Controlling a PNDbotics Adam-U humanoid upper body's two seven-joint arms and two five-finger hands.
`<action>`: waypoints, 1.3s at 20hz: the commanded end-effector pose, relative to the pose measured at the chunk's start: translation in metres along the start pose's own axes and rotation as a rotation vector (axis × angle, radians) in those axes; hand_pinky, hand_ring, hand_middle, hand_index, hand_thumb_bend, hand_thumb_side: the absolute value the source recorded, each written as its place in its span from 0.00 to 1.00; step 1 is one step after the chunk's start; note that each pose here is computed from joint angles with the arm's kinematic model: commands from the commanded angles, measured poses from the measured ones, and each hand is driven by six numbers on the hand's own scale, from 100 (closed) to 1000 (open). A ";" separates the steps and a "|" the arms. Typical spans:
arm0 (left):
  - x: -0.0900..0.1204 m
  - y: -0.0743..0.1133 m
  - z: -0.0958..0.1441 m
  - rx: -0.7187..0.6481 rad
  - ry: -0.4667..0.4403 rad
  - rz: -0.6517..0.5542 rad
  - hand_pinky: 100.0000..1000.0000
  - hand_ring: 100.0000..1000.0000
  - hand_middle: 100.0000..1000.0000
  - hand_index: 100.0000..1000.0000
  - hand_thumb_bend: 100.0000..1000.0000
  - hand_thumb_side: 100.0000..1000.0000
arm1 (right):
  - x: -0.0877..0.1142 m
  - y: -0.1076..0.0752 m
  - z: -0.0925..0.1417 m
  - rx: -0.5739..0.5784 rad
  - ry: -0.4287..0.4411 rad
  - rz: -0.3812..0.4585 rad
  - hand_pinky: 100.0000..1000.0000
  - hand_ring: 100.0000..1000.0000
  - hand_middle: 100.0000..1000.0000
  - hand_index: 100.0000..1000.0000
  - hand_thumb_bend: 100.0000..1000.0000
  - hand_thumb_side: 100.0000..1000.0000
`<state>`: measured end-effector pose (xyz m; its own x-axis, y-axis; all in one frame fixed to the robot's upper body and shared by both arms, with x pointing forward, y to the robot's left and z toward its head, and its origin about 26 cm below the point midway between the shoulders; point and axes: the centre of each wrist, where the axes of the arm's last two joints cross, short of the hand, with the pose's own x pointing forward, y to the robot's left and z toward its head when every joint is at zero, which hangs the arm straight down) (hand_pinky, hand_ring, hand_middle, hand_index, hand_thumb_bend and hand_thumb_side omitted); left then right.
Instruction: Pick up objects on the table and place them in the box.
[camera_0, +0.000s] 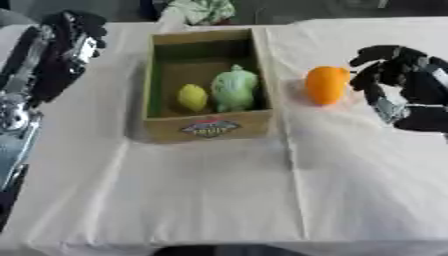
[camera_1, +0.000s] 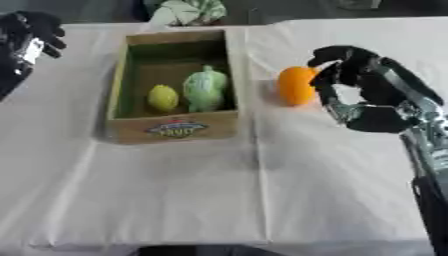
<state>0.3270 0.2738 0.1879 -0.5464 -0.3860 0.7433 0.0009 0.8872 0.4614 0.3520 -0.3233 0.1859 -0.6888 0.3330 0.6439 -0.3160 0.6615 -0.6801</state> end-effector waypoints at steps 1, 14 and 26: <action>0.012 0.013 0.010 0.062 -0.013 0.027 0.53 0.55 0.55 0.70 0.06 0.80 | -0.001 -0.029 0.004 0.041 0.023 0.131 0.63 0.67 0.76 0.86 0.00 0.04; 0.002 0.009 0.047 0.105 0.091 0.049 0.52 0.54 0.54 0.70 0.05 0.83 | -0.043 -0.063 0.013 0.158 0.134 0.412 0.67 0.76 0.83 0.88 0.26 0.17; -0.003 -0.002 0.054 0.081 0.124 0.086 0.52 0.54 0.53 0.70 0.04 0.85 | -0.077 -0.055 -0.009 0.248 0.209 0.451 0.67 0.74 0.79 0.86 0.39 0.26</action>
<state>0.2850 0.2868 0.1504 -0.4152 -0.3243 0.8500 -0.0242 0.9379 0.3461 0.4259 -0.3758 0.1687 -0.6552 0.6758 0.3376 -0.2025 0.2734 -0.9403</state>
